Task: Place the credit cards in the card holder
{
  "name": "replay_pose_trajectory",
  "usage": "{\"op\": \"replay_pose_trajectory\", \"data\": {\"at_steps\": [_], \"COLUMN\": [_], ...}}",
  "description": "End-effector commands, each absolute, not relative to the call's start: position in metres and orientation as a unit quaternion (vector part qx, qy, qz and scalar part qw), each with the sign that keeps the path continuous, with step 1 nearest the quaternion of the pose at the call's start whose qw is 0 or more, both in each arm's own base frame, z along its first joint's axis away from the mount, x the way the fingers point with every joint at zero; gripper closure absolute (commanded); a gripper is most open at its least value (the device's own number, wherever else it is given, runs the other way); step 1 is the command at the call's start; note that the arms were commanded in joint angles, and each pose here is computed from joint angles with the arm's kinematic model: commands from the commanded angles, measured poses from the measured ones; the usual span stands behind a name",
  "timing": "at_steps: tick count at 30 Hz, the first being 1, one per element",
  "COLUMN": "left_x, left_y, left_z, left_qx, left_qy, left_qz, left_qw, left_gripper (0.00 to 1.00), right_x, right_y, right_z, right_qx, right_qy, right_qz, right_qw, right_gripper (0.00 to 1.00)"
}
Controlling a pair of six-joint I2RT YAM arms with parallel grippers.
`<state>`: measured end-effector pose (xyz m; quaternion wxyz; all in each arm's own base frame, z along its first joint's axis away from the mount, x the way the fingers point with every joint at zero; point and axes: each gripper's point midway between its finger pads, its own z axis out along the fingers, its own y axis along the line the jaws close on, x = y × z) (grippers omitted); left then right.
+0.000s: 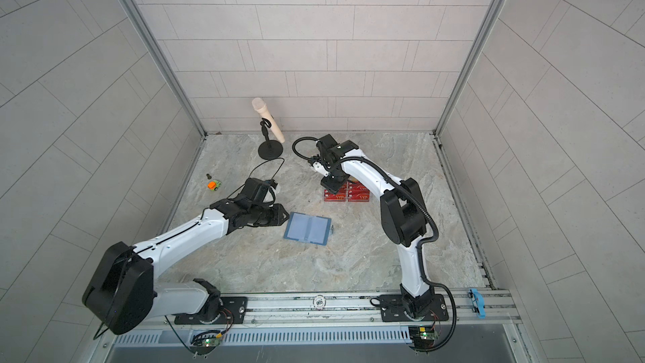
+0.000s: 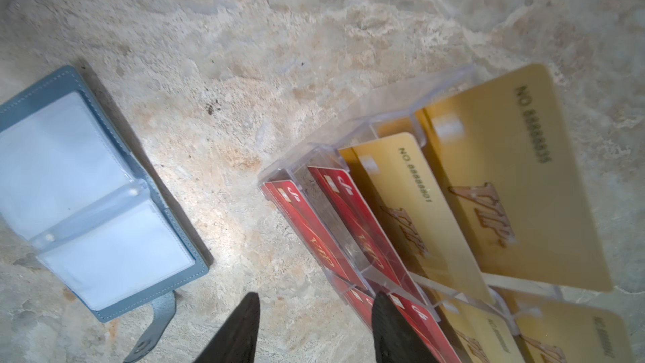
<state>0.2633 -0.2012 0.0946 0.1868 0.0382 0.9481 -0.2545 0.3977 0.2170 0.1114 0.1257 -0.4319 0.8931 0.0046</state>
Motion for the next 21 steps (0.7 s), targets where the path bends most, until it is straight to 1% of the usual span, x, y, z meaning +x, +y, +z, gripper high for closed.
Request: {"op": "replay_pose_trajectory", "data": {"at_steps": [1, 8, 21], "left_x": [0.262, 0.263, 0.264], "left_y": [-0.2, -0.204, -0.206], "left_z": [0.088, 0.079, 0.076], "left_qx": [0.045, 0.042, 0.048], "left_qy": [0.95, 0.952, 0.954], "left_qz": [-0.252, -0.254, -0.251], "left_qw": [0.18, 0.167, 0.159], "left_gripper": [0.71, 0.71, 0.71], "right_x": [0.396, 0.399, 0.405], "right_y": [0.216, 0.221, 0.219], "right_z": [0.097, 0.089, 0.073], "right_qx": [-0.462, -0.473, -0.489], "right_qy": [0.881, 0.876, 0.868], "right_qz": [0.019, 0.033, 0.015], "right_qw": [0.1, 0.095, 0.082], "right_gripper": [0.47, 0.51, 0.52]}}
